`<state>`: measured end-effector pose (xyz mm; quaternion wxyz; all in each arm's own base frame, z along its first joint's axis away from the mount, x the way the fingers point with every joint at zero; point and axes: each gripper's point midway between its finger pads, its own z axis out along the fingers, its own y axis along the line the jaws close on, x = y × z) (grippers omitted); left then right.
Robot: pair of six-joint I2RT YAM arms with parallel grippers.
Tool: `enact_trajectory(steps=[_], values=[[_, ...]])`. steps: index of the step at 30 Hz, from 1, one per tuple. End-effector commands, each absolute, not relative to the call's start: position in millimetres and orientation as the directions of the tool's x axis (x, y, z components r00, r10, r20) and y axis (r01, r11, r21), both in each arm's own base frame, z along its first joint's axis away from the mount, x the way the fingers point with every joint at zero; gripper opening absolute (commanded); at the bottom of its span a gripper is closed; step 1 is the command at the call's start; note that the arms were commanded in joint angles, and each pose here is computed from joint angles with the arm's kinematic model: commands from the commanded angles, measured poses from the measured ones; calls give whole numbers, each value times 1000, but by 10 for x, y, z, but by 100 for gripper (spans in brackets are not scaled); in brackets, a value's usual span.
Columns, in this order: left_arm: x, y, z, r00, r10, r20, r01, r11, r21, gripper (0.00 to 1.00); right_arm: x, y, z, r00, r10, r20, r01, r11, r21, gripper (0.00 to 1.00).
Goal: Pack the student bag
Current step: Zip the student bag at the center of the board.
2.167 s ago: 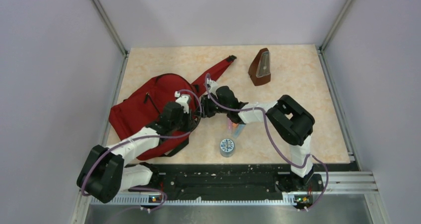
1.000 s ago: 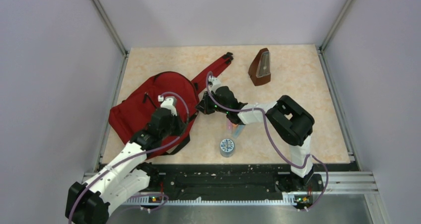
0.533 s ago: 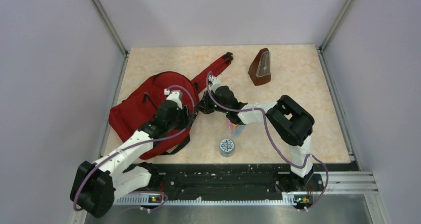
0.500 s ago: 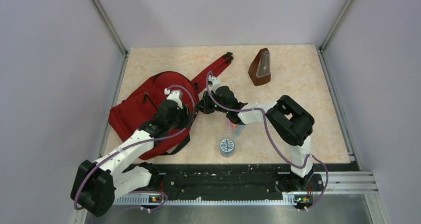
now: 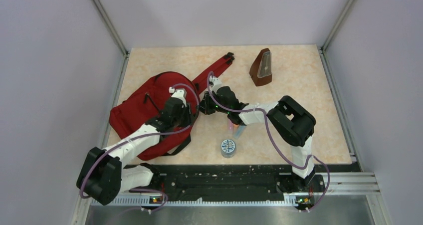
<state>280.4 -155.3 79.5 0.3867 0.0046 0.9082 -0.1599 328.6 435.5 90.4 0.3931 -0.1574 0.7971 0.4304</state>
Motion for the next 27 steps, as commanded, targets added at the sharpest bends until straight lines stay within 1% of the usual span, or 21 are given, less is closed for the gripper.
enact_trajectory(steps=[1,8,11,16,19,23,27], values=[[2947,-1647,966,-655,-128,-745,164,938,-305,40,3332,4444,1212,-591,145,-794,-629,533,565,0],[2902,-1626,804,-684,-103,-723,161,944,-287,36,3335,4449,1198,-594,147,-791,-627,532,569,0],[2907,-1606,780,-683,-103,-723,152,948,-279,32,3330,4452,1182,-598,145,-788,-625,530,572,0],[2906,-1648,774,-681,-102,-725,172,940,-294,28,3326,4442,1164,-598,139,-789,-625,536,568,0],[2880,-1716,761,-688,-89,-721,207,927,-313,21,3334,4430,1155,-596,142,-790,-622,541,566,0],[2840,-1758,783,-689,-72,-721,243,915,-323,0,3346,4427,1169,-589,146,-795,-622,545,562,0],[2809,-1711,872,-680,-92,-728,224,918,-326,0,3405,4393,1190,-567,153,-809,-618,570,541,0]])
